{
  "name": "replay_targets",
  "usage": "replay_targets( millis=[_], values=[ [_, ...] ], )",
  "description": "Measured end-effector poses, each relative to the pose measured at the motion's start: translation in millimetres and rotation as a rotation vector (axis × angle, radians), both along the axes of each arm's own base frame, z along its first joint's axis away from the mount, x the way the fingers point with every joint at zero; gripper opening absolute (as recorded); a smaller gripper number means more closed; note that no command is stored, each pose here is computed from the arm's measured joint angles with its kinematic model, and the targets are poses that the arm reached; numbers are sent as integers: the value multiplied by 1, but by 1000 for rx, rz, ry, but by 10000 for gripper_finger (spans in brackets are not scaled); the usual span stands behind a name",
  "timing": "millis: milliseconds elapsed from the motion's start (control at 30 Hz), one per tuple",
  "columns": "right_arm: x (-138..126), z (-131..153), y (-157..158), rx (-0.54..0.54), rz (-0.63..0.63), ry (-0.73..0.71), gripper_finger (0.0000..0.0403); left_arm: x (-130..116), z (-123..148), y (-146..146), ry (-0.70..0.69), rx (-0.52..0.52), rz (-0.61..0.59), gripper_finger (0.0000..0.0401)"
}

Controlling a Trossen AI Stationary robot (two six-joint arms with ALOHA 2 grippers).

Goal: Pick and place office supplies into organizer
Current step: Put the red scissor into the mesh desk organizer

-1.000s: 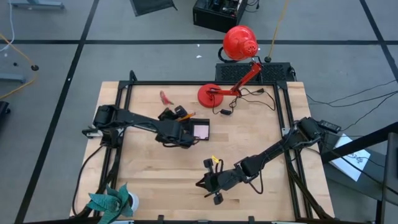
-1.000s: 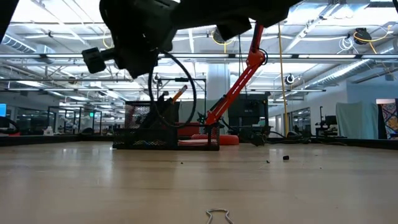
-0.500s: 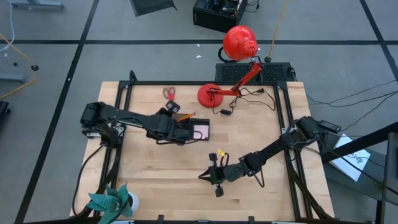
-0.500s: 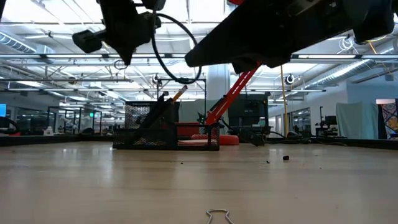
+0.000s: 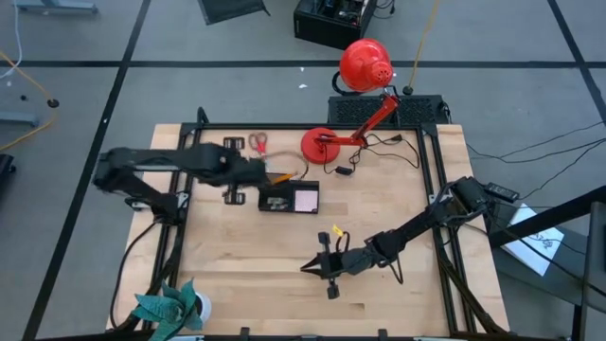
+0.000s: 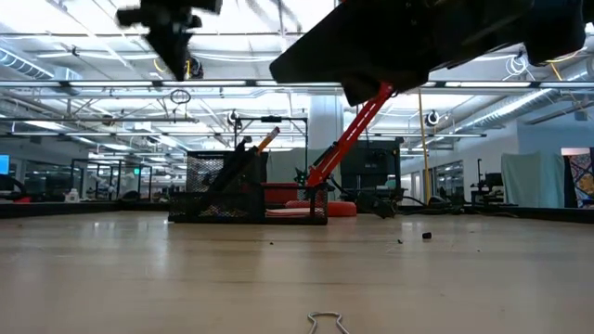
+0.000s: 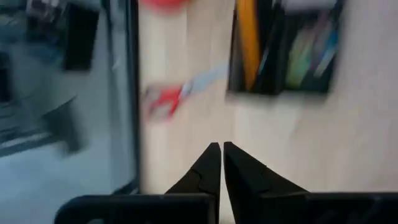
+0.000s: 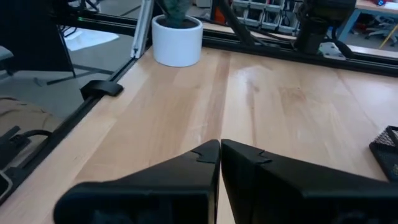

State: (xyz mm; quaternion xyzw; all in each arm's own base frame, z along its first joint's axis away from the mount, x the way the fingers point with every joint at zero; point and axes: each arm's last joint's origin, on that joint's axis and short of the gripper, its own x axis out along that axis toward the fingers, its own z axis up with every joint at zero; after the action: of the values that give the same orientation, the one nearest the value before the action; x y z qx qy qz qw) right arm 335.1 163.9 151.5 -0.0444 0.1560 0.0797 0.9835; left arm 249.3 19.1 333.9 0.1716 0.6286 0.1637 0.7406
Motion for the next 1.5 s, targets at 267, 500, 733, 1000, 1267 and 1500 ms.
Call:
replay_targets(
  millis=[267,500,733,1000,1267,1500],
  values=[
    [-2,1,5,-20,22,-11,9,-23,62,21,-698,-136,216,14],
    [-2,1,5,-21,22,-11,9,-32,76,46,-873,-126,372,8],
    [-2,1,5,-21,22,-11,9,-6,56,95,-900,-286,465,41],
    [-2,0,5,-16,24,-4,9,22,32,136,-949,-556,437,103],
    [-5,-8,5,-39,70,80,9,18,25,175,-1023,-542,475,148],
    [-6,-9,5,-53,72,92,9,13,-22,223,-903,-524,748,152]
  ],
)
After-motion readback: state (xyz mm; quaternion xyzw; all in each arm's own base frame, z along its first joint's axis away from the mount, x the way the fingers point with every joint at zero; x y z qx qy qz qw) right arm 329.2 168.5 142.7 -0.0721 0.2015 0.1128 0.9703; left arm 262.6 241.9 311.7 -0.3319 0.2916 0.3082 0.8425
